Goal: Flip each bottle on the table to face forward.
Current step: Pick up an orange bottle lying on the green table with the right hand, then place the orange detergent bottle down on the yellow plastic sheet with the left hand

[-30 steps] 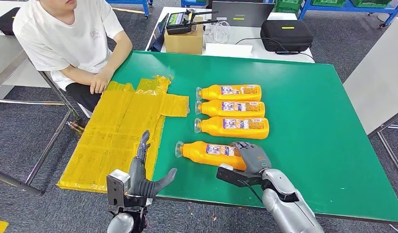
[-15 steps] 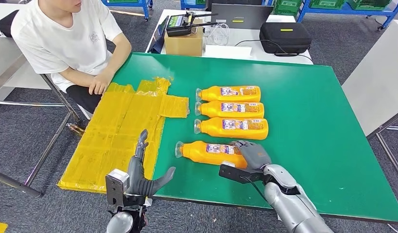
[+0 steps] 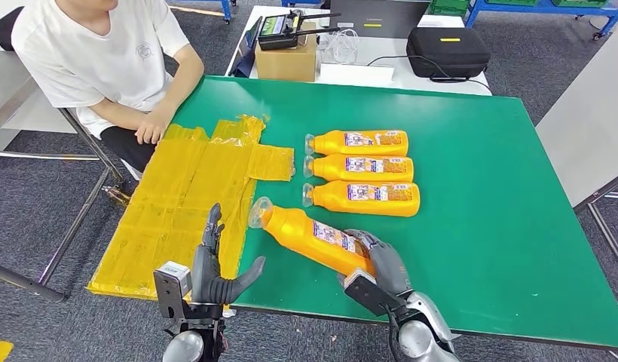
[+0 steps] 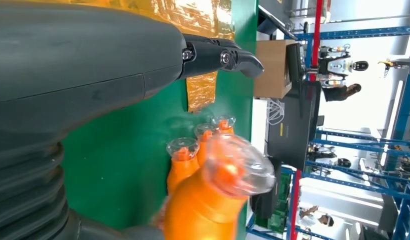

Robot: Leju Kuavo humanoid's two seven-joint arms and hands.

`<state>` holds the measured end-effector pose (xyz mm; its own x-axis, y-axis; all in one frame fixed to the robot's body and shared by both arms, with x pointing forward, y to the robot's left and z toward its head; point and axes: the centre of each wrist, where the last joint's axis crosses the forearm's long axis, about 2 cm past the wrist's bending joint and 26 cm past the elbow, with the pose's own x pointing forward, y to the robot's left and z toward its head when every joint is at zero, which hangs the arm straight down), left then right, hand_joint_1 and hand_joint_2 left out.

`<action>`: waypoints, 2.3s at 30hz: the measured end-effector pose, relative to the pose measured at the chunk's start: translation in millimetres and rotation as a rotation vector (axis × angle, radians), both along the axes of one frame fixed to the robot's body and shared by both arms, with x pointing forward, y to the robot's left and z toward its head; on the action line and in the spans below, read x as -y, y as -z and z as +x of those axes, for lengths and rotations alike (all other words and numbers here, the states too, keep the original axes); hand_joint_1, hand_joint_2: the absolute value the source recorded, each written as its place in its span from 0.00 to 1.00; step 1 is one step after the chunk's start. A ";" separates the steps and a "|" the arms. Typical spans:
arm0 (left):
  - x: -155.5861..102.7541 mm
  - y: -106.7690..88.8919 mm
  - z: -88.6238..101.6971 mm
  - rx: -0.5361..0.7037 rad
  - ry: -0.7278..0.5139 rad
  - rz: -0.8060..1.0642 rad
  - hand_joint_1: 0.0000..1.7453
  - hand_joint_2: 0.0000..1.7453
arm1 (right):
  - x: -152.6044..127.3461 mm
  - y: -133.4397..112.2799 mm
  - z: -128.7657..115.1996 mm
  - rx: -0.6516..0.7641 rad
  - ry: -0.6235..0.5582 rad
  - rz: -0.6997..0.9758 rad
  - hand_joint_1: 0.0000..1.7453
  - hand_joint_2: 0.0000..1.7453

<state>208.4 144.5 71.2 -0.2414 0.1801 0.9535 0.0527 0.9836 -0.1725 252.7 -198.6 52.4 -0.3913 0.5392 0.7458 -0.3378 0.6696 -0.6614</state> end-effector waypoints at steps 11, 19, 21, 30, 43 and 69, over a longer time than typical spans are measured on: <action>5.8 -2.8 -1.1 -0.053 0.098 -0.115 0.00 1.00 | -17.6 -41.2 -12.1 0.168 0.156 0.436 1.00 1.00; 13.0 -5.2 -2.4 -0.005 0.218 -0.073 0.00 1.00 | -45.6 -57.8 -20.1 0.197 0.138 0.569 1.00 1.00; 16.1 -7.1 -1.9 0.019 0.259 -0.102 0.00 1.00 | -55.4 -59.4 -22.1 0.184 0.104 0.579 1.00 1.00; 25.6 -22.0 3.1 0.106 0.392 -0.219 0.00 1.00 | -100.8 -44.7 -37.6 0.158 -0.092 0.489 1.00 1.00; 23.7 -27.1 6.4 0.113 0.440 -0.220 0.43 1.00 | -119.7 -36.3 -40.2 0.125 -0.170 0.416 1.00 1.00; 15.7 -14.4 11.0 0.042 0.473 -0.171 1.00 1.00 | -117.7 -22.8 -43.8 0.088 -0.172 0.390 0.00 0.00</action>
